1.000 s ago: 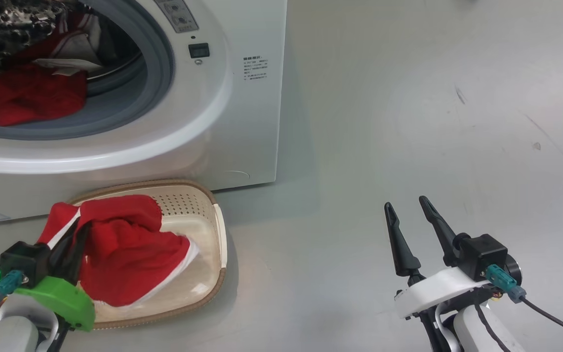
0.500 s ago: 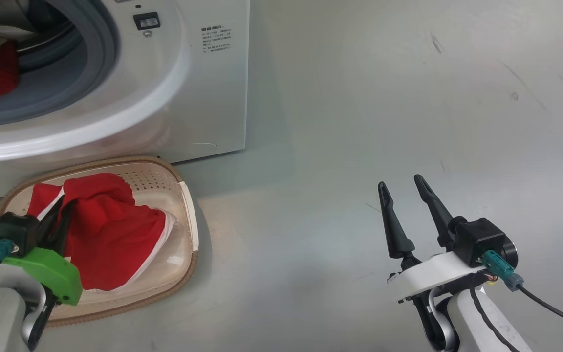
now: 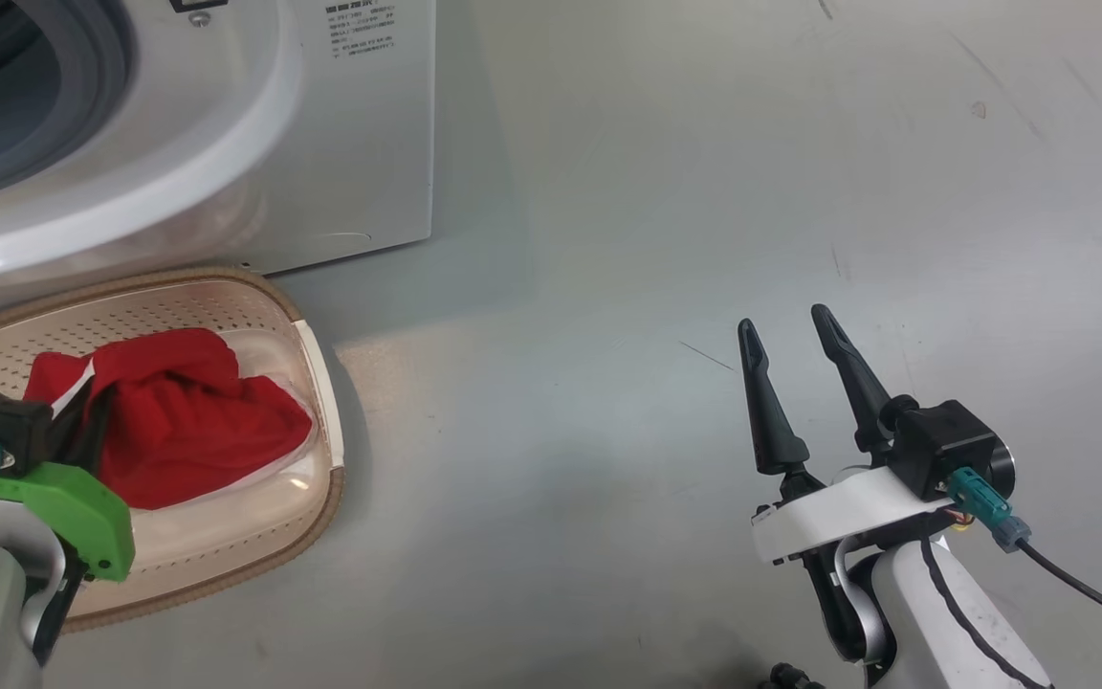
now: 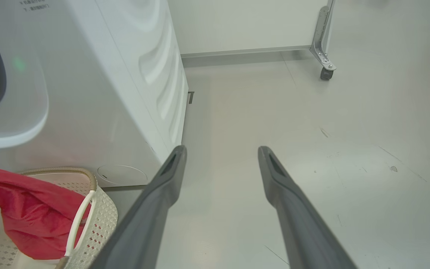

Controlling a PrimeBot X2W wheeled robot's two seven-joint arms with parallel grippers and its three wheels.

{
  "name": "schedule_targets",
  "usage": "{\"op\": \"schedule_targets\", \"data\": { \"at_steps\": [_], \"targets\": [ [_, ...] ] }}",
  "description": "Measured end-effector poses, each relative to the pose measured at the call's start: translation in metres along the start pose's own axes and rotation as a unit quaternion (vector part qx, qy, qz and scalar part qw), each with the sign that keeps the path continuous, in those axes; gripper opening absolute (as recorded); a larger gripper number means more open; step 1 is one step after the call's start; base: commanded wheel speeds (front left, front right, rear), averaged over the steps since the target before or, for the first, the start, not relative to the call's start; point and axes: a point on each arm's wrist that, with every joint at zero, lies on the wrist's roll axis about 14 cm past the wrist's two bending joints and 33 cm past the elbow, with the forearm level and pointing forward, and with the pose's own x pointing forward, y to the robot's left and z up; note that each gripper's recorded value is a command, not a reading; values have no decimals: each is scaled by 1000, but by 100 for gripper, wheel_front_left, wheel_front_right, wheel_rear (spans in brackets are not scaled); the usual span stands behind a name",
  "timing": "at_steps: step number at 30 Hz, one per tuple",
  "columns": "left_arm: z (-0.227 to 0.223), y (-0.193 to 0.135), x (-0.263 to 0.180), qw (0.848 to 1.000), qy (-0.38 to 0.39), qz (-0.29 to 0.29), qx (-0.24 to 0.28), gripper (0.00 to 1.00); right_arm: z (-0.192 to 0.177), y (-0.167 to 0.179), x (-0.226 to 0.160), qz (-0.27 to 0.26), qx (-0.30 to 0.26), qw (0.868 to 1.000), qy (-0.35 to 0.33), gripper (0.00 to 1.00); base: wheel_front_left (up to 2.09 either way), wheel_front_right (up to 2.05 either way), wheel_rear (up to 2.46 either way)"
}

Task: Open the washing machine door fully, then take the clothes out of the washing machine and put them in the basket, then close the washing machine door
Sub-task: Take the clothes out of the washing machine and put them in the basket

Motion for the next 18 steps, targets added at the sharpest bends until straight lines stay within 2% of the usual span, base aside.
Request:
{"op": "schedule_targets", "data": {
  "at_steps": [9, 10, 11, 12, 13, 18],
  "targets": [
    [-26, 13, -3, 999, 40, 22, -15, 0, -3, 0, 4, -2, 2, 1000, 4, 100, 0, 0, 0],
    [-29, 13, -4, 999, 44, 25, -17, 23, -2, 1, 5, -1, 2, 1000, 3, 100, 0, 0, 0],
    [-31, 14, -4, 998, 47, 28, -21, 56, -1, 2, 5, 1, 2, 1000, 2, 100, 0, 0, 0],
    [-33, 15, -5, 998, 50, 30, -22, 85, -1, 3, 6, 1, 2, 1000, 1, 100, 0, 0, 0],
    [-33, 17, -6, 998, 50, 33, -22, 100, -1, 3, 6, 1, 2, 1000, 0, 100, 0, 0, 0],
    [-29, 14, -7, 998, 47, 38, -31, 100, 3, 3, 7, -2, 1, 1000, -5, 100, 0, 0, 0]
  ]
}}
